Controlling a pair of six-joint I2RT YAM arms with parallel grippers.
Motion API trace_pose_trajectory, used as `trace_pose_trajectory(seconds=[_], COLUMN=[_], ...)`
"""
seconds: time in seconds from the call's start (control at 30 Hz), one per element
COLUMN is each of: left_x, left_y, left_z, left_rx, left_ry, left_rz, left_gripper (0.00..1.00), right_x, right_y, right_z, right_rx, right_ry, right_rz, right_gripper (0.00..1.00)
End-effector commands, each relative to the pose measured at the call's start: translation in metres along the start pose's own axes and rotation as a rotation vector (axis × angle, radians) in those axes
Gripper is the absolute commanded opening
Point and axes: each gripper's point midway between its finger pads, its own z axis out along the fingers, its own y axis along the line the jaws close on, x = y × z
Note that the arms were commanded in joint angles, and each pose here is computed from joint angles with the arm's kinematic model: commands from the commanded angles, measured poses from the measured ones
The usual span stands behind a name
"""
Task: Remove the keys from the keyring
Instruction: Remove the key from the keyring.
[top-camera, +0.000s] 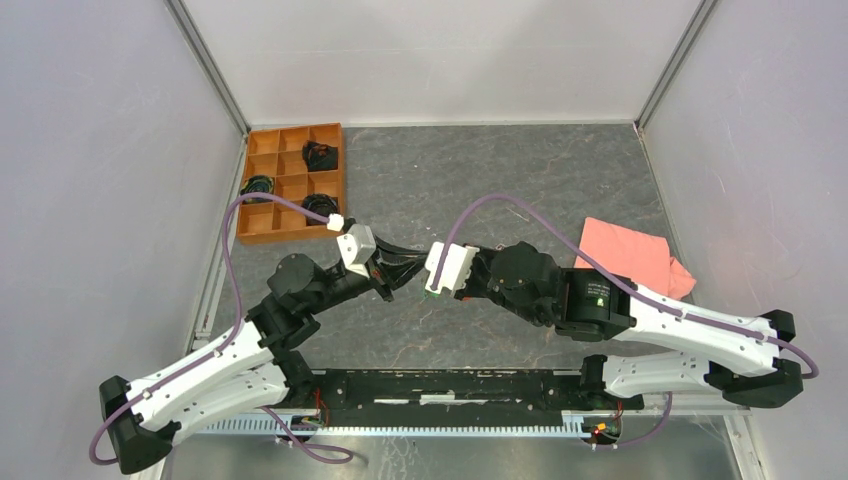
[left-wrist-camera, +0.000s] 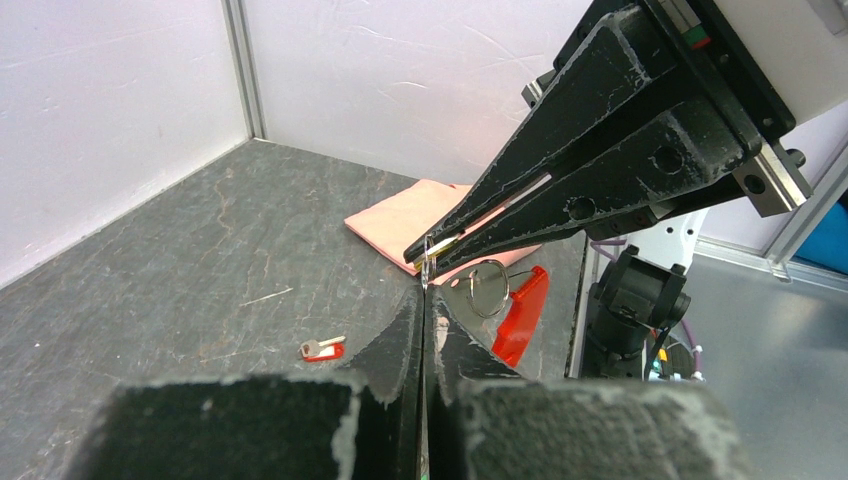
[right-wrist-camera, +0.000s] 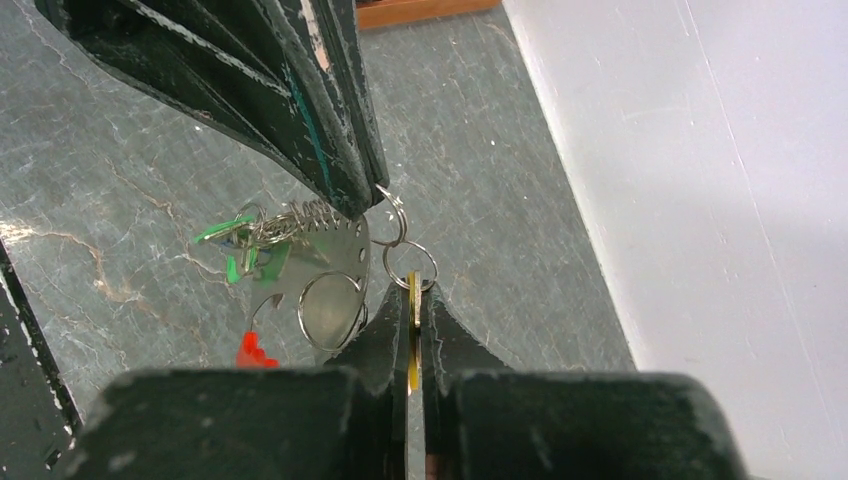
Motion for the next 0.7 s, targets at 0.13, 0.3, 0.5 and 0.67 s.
trace_pose_trajectory(seconds=[0.13, 0.3, 0.5, 0.67], left_x=[-0.0365, -0.039, -0.039, -0.0388], left_y=[0.0028, 0.0051, 0.0067, 0.007], left_z=[-0.0028, -0.0042, -0.0054, -0.0066], left_rx=[-0.029, -0.044, -0.054, -0.058], left_ry=[-0.135, -0.148, -0.157, -0.159], left_rz=[0.042, 0.043, 0.041, 0.039], left_gripper=[0.02, 0.02, 0.02, 0.02], right_x=[0.0041, 0.0062, 0.0092, 0.0103], right_y=[-0.0075, -0.0058, -0.0012, -0.0008], right_z=[-0.0059, -0.0051, -0.0027, -0.0026], right_rx=[0.037, 0.033, 0.023, 0.026], right_ry=[0.0, 0.006, 0.011, 0.009], right_rz=[0.027, 0.027, 0.03, 0.036], right_gripper=[0.0, 0.0, 0.0, 0.0])
